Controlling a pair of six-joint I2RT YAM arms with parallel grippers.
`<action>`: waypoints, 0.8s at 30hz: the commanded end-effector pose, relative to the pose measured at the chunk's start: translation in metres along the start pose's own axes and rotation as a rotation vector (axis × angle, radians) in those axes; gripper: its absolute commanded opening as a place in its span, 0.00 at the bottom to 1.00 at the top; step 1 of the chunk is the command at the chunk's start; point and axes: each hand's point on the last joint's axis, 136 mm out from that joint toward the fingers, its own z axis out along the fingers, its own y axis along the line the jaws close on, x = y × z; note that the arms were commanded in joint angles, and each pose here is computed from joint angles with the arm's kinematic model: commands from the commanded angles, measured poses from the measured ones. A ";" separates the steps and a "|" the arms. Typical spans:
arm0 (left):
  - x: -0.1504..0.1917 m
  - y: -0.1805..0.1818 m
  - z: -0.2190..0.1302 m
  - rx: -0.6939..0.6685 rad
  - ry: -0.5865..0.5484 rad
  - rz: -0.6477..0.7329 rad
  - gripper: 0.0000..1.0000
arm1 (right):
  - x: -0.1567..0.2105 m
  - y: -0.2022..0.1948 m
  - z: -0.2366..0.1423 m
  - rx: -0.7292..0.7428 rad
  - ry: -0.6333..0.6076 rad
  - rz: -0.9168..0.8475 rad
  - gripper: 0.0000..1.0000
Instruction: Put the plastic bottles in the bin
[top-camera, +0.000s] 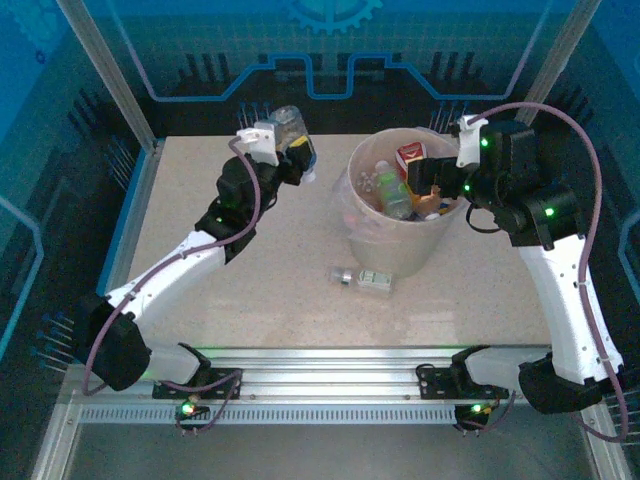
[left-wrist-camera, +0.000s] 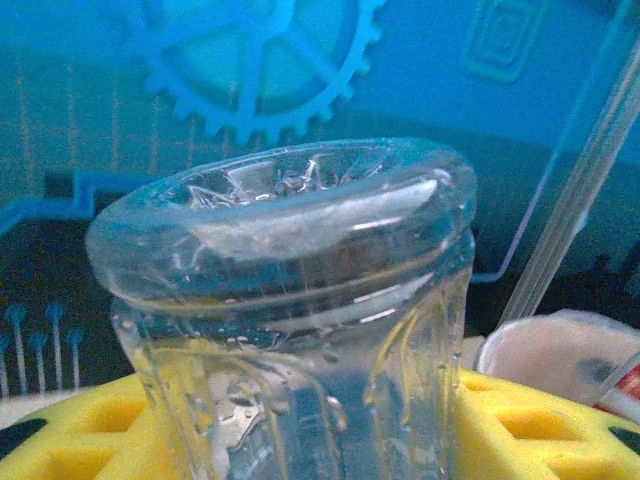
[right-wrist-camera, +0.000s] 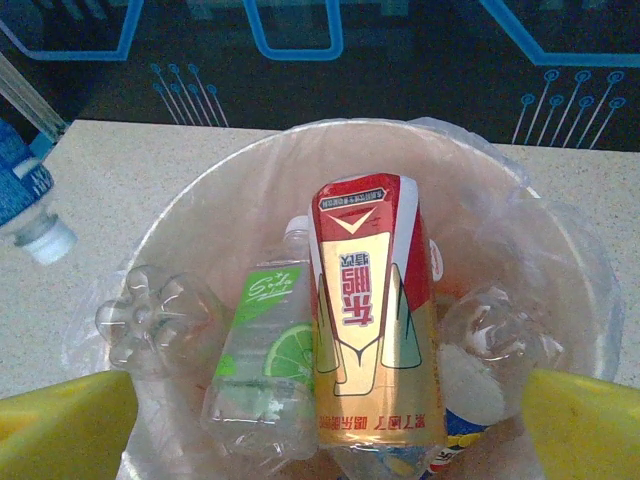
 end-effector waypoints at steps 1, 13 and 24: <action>-0.051 -0.029 0.007 0.120 -0.175 0.098 0.29 | -0.010 0.007 -0.010 -0.037 -0.058 0.022 1.00; -0.059 -0.127 0.041 0.362 -0.286 0.292 0.30 | -0.017 -0.004 -0.033 0.010 -0.153 0.061 1.00; -0.002 -0.162 0.074 0.484 -0.145 0.292 0.34 | -0.016 -0.007 -0.048 0.015 -0.190 0.073 1.00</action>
